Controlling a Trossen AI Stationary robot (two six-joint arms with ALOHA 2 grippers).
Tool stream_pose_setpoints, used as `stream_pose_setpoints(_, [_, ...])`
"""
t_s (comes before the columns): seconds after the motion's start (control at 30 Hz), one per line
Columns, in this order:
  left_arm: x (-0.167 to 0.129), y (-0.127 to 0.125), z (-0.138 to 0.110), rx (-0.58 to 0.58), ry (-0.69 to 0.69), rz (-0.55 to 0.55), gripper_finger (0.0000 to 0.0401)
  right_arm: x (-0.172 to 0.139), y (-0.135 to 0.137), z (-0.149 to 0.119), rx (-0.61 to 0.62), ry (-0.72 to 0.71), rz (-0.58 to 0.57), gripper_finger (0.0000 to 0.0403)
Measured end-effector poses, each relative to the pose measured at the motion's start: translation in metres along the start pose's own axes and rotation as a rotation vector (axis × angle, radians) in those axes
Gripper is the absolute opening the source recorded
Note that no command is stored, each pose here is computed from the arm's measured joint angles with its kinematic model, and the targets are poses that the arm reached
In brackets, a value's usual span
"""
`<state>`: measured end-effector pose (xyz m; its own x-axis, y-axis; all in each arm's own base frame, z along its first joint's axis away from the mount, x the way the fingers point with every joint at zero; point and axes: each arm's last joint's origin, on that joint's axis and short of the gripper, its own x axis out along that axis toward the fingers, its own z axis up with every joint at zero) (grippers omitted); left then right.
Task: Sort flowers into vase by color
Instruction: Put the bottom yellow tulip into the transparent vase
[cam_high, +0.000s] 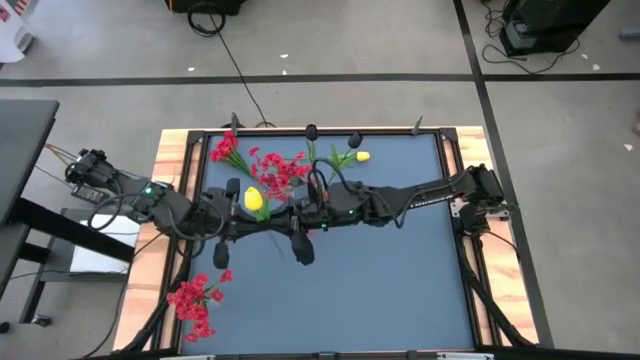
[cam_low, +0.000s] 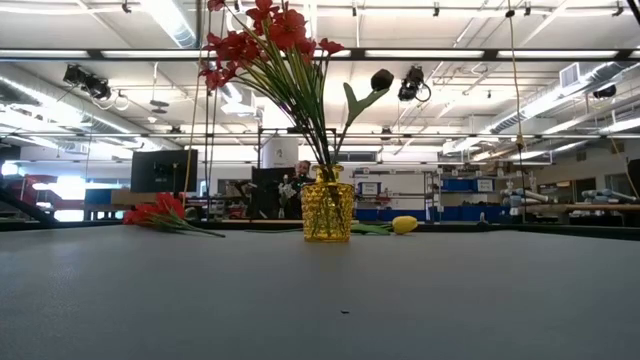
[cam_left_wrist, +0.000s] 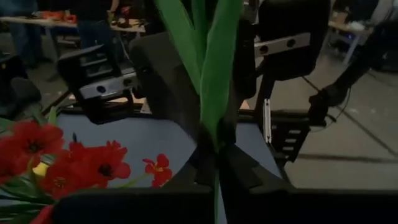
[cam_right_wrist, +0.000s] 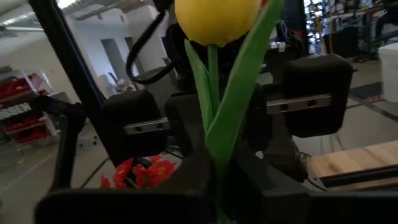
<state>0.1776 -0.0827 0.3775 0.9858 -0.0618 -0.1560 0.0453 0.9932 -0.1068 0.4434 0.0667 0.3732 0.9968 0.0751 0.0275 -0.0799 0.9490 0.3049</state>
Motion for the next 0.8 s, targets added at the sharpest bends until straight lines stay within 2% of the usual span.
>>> stream_pose_setpoints(0.17, [-0.014, -0.001, -0.003, 0.085, 0.046, -0.032, 0.0007, -0.005, -0.004, 0.010, -0.033, -0.029, -0.032, 0.0113])
stream_pose_setpoints(0.33, [-0.047, -0.001, -0.011, 0.162, 0.125, -0.163, 0.0006, -0.021, -0.005, 0.038, -0.022, -0.124, -0.120, 0.0161])
stream_pose_setpoints(0.53, [-0.093, 0.006, -0.013, 0.169, 0.124, -0.338, 0.0005, -0.030, -0.008, 0.038, -0.033, -0.057, -0.228, 0.0169])
stream_pose_setpoints(0.67, [-0.119, 0.019, -0.011, 0.134, 0.090, -0.483, 0.0005, -0.034, -0.011, 0.044, 0.008, -0.081, -0.263, 0.0169])
stream_pose_setpoints(0.8, [-0.137, 0.030, -0.012, 0.088, 0.092, -0.638, 0.0005, -0.032, -0.014, 0.036, 0.057, -0.033, -0.311, 0.0169])
